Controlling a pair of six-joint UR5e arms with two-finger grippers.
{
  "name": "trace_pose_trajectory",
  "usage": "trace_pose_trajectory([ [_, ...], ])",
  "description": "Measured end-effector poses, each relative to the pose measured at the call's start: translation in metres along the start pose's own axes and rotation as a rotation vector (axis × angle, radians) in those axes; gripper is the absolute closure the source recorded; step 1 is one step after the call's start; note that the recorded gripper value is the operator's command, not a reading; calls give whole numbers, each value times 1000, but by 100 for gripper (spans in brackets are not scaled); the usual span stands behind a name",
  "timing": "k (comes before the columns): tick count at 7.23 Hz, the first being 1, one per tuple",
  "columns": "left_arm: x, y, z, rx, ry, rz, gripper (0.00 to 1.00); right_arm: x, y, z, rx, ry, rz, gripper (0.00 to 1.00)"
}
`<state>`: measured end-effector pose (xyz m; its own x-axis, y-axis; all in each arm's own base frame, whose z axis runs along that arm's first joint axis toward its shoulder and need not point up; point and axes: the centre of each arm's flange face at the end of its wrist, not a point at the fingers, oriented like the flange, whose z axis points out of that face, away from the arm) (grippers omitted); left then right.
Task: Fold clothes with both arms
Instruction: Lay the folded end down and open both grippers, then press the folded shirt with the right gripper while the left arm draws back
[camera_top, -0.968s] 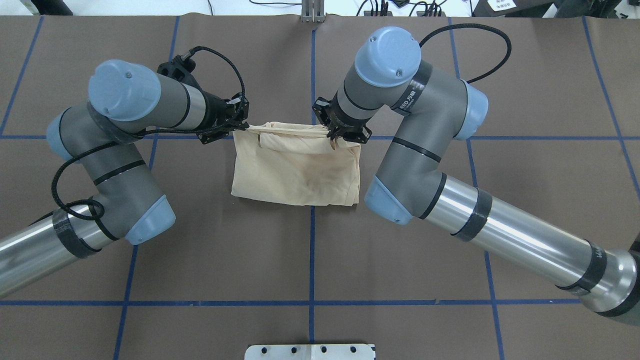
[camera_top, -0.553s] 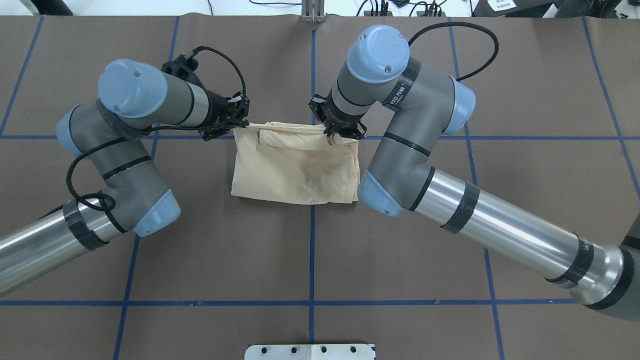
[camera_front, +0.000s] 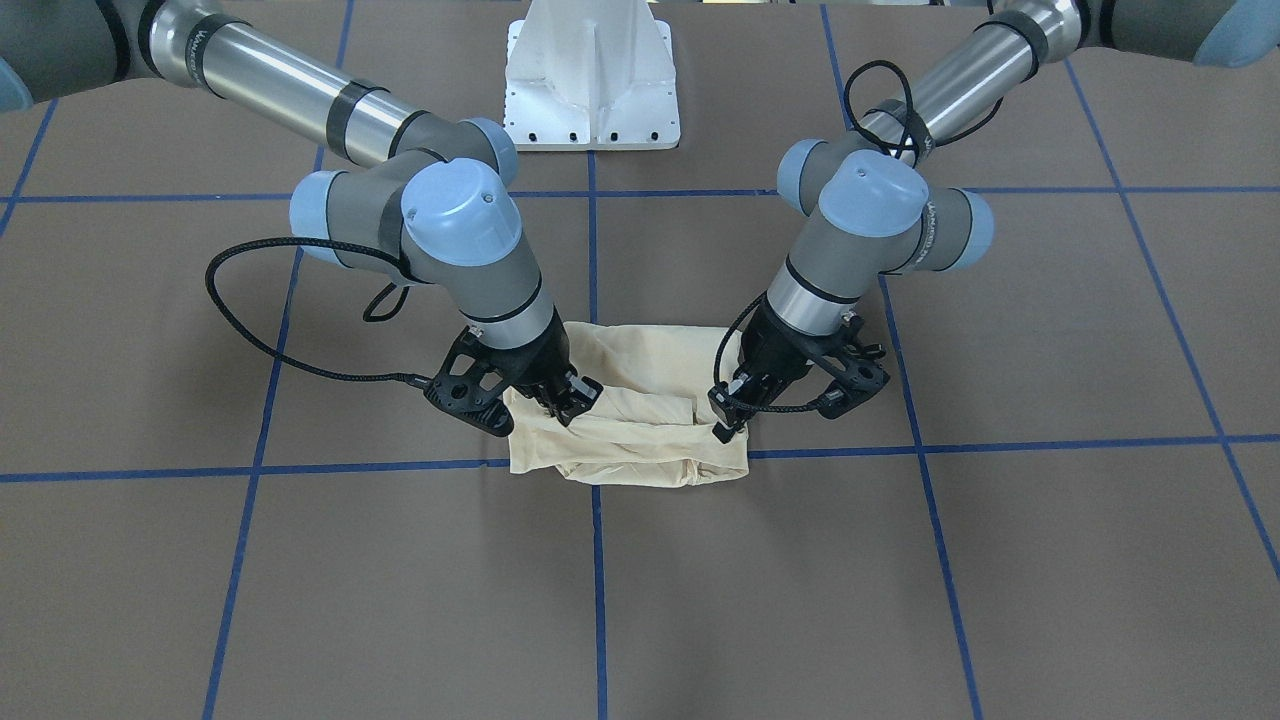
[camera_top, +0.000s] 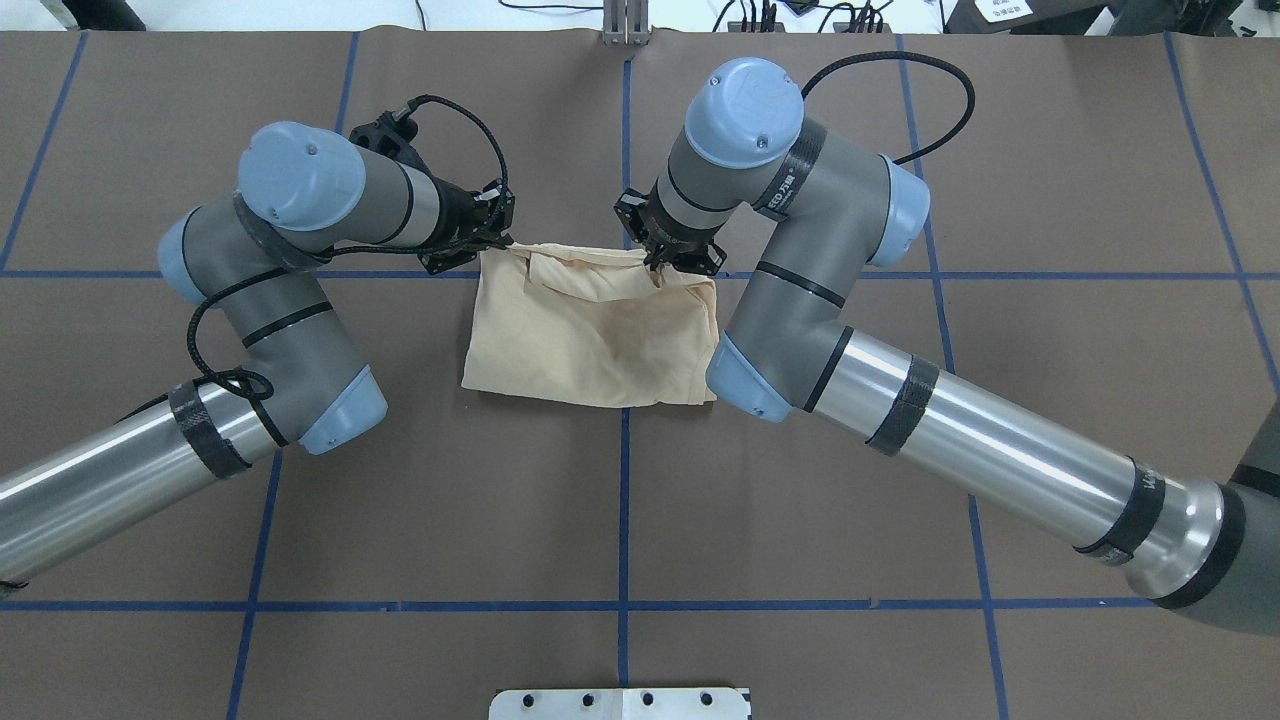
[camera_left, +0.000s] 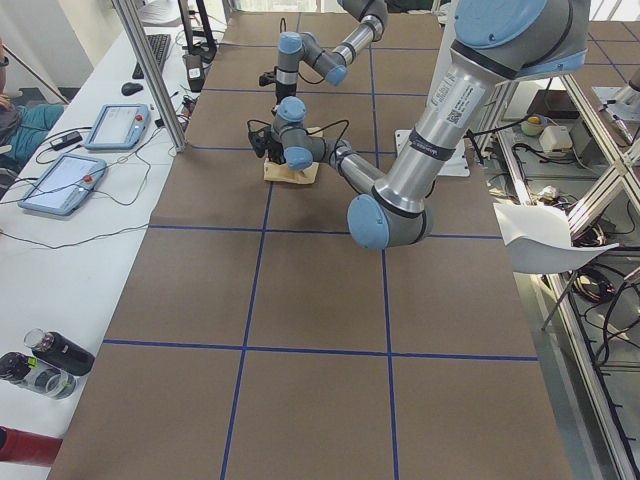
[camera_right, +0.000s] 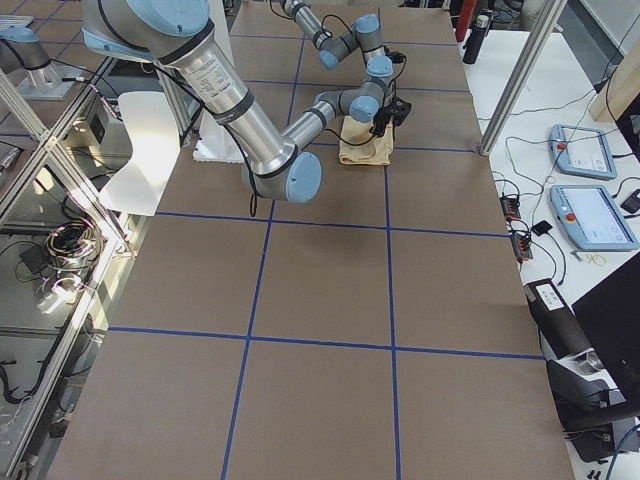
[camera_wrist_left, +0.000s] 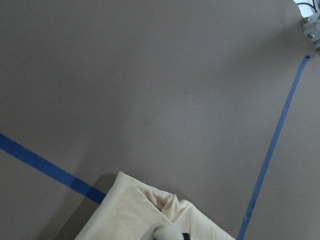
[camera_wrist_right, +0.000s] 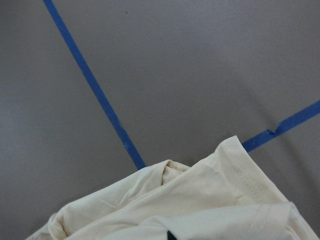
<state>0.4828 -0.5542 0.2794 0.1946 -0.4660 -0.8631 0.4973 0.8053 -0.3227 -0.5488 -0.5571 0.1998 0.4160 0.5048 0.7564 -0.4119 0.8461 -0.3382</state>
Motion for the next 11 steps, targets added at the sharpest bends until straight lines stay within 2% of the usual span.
trace_pose_trajectory([
  [1,0,0,0,1,1,0,37,0,0,0,0,-6,-2,2],
  [2,0,0,0,1,2,0,1,0,-1,1,1,-9,-5,0],
  [5,3,-3,-3,5,5,8,0,-2,-14,-7,19,-20,-2,0],
  [7,5,-18,-18,14,16,11,0,-6,-22,-19,16,-34,-12,0],
  [9,-8,-28,-55,2,25,53,0,-12,5,-20,-2,-48,-61,0],
  [10,-12,-28,-77,4,20,91,0,-13,31,-11,4,-48,-117,5],
  [11,-17,-29,-94,10,13,127,0,-15,58,0,33,-43,-218,28],
])
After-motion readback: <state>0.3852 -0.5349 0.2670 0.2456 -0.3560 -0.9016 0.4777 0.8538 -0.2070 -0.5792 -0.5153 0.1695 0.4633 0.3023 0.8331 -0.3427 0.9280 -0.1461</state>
